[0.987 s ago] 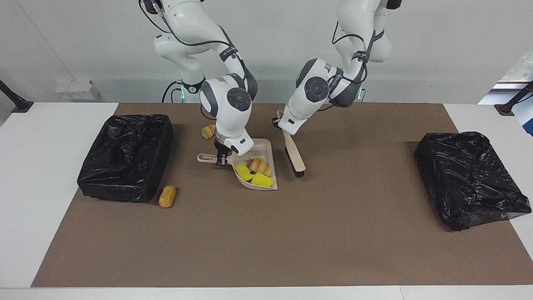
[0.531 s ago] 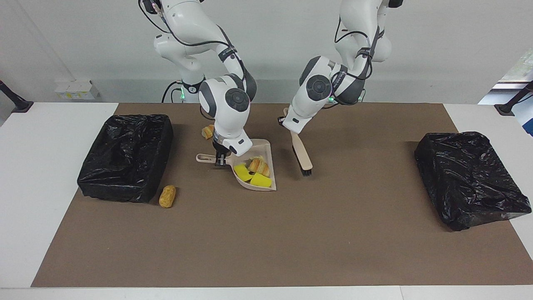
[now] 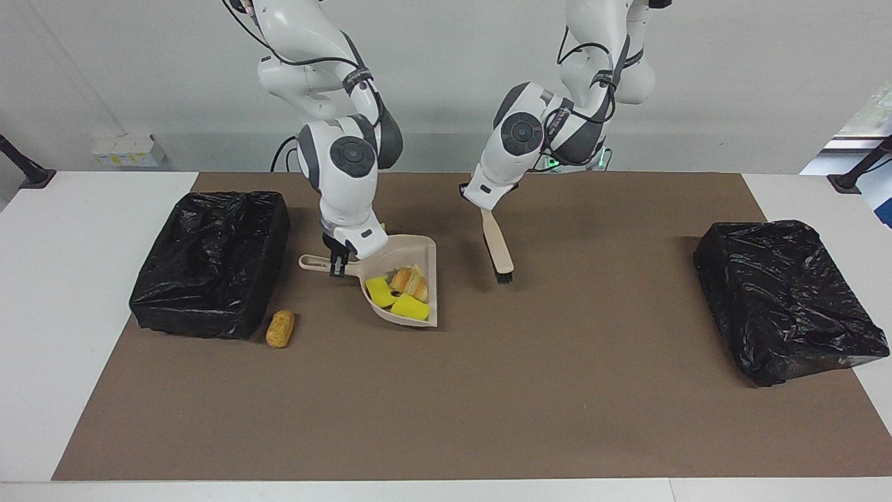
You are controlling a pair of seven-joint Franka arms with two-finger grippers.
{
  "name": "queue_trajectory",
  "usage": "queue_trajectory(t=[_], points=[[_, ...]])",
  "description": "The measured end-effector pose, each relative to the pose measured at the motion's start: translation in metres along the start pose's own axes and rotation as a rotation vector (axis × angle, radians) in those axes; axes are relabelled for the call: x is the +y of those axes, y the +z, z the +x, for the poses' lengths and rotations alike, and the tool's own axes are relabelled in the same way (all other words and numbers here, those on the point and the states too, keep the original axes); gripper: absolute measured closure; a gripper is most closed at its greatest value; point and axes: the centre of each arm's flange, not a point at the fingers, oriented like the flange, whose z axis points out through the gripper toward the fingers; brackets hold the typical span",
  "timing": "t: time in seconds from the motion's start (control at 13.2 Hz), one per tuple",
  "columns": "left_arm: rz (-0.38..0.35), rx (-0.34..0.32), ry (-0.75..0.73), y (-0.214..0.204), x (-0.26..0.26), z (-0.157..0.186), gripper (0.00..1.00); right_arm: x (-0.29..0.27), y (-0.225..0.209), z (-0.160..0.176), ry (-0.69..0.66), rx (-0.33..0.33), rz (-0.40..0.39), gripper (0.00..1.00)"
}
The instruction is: Sweep and dump trash in bin
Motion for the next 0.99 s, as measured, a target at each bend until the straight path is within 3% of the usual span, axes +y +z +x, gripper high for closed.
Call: queue_trajectory(t=[0.38,0.68,0.99], points=[[0.027,0.026,0.009,0.042,0.002,-0.029,0.73,-0.010,-0.035,-0.097,0.041,0.021,-0.014,0.69],[0.018,0.059,0.006,0.066,-0.026,-0.032,0.73,-0.030,-0.046,-0.204,0.102,0.059,-0.013,0.69],[0.013,0.060,0.069,0.065,-0.042,-0.028,0.73,-0.060,-0.025,-0.320,0.142,0.079,-0.001,0.69]])
